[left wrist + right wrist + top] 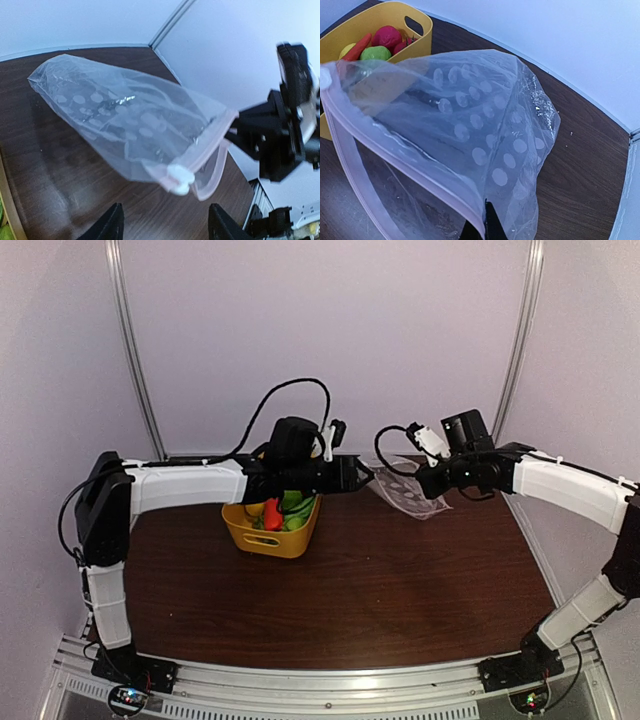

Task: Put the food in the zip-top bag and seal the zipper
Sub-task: Open the zipper food storage bag at the center of the board, then pick up the fake vegetable from the bin.

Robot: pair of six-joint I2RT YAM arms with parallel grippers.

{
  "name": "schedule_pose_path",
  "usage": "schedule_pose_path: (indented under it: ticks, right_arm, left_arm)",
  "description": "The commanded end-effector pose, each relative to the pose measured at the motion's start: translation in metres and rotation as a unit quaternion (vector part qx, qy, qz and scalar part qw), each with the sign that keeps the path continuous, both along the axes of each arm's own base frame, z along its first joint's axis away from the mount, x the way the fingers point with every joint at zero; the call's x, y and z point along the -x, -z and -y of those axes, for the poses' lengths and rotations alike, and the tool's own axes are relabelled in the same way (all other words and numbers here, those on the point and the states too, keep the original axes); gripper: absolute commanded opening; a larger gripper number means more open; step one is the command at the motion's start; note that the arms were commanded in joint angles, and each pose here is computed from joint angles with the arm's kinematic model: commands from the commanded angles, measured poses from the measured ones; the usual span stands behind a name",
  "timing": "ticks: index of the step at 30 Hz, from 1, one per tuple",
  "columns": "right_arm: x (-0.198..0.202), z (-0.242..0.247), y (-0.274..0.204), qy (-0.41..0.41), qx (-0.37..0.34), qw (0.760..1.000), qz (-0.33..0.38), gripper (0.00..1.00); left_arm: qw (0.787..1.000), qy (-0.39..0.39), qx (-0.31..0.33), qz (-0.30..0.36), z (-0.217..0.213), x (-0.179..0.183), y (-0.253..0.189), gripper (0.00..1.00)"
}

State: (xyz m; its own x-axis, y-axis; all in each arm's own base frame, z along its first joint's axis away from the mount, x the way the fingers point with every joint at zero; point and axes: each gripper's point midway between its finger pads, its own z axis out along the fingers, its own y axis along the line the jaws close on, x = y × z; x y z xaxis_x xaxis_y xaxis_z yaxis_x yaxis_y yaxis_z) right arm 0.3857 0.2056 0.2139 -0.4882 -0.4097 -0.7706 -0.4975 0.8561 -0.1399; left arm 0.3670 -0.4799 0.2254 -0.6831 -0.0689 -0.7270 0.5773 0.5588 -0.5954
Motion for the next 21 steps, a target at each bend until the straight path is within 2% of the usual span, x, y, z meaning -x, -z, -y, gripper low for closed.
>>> schedule_pose_path:
  ticks: [1, 3, 6, 9, 11, 15, 17, 21]
  right_arm:
    - [0.004, 0.024, 0.001, -0.018, 0.008, 1.0, -0.002, 0.0]
    - [0.006, 0.032, 0.007, -0.02, 0.002, 1.0, -0.012, 0.0]
    - [0.002, 0.052, 0.004, 0.004, -0.012, 1.0, 0.001, 0.0]
    - [-0.007, 0.088, -0.013, 0.059, -0.006, 0.998, 0.033, 0.0]
    - [-0.011, 0.113, -0.027, 0.094, -0.011, 0.994, 0.046, 0.0]
    - [-0.008, 0.14, -0.049, 0.14, -0.007, 0.987, 0.076, 0.0]
    - [-0.004, 0.132, -0.046, 0.132, -0.032, 0.988, 0.072, 0.0]
    - [0.0, 0.119, -0.015, 0.108, -0.049, 0.992, 0.046, 0.0]
  left_arm:
    - [0.995, 0.089, -0.027, 0.044, -0.018, 0.046, -0.02, 0.6]
    - [0.992, 0.08, -0.081, 0.051, -0.039, 0.053, -0.009, 0.6]
    - [0.982, 0.012, -0.177, 0.064, -0.084, 0.042, 0.005, 0.64]
    - [0.961, -0.059, -0.262, 0.064, -0.13, 0.022, 0.016, 0.7]
    - [0.946, -0.105, -0.304, 0.049, -0.158, 0.007, 0.022, 0.78]
    - [0.933, -0.148, -0.329, 0.008, -0.193, -0.015, 0.033, 0.78]
    - [0.933, -0.15, -0.325, -0.022, -0.202, -0.023, 0.044, 0.73]
    - [0.931, -0.143, -0.329, -0.066, -0.204, -0.025, 0.066, 0.7]
